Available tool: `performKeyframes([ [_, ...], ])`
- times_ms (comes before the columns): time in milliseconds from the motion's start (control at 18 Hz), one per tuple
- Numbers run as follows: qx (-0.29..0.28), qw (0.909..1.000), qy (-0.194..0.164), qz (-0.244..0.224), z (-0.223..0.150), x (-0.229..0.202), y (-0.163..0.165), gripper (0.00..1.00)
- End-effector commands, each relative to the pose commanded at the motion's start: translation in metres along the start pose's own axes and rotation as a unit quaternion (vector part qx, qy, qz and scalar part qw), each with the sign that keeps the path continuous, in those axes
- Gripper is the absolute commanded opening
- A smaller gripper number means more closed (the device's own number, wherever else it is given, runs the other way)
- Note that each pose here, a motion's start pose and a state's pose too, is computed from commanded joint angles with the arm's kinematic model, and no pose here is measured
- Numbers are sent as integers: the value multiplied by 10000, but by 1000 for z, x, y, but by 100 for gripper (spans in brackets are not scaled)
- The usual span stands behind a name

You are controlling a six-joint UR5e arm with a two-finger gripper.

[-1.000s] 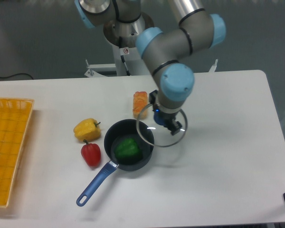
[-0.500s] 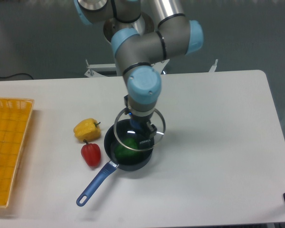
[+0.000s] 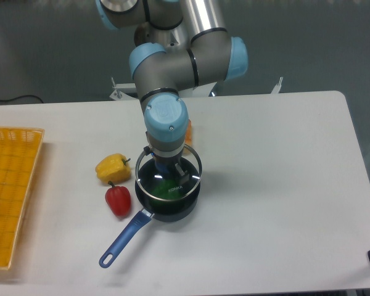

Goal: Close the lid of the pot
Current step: 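Move the glass lid over the saucepan and lower it onto the rim, then hold the lid seated on the saucepan rim and settle it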

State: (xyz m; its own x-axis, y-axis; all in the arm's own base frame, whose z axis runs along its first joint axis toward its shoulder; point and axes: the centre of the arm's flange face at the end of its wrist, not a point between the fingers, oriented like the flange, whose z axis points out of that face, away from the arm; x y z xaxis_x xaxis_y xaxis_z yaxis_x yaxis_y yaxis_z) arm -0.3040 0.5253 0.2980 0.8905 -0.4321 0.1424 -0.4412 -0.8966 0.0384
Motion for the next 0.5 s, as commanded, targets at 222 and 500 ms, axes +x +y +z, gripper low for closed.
performKeyframes([
  [222,-19,10000,1,-8,3,-5,-4,62],
  [500,-32,10000,12,-16,8,-9,-5,61],
])
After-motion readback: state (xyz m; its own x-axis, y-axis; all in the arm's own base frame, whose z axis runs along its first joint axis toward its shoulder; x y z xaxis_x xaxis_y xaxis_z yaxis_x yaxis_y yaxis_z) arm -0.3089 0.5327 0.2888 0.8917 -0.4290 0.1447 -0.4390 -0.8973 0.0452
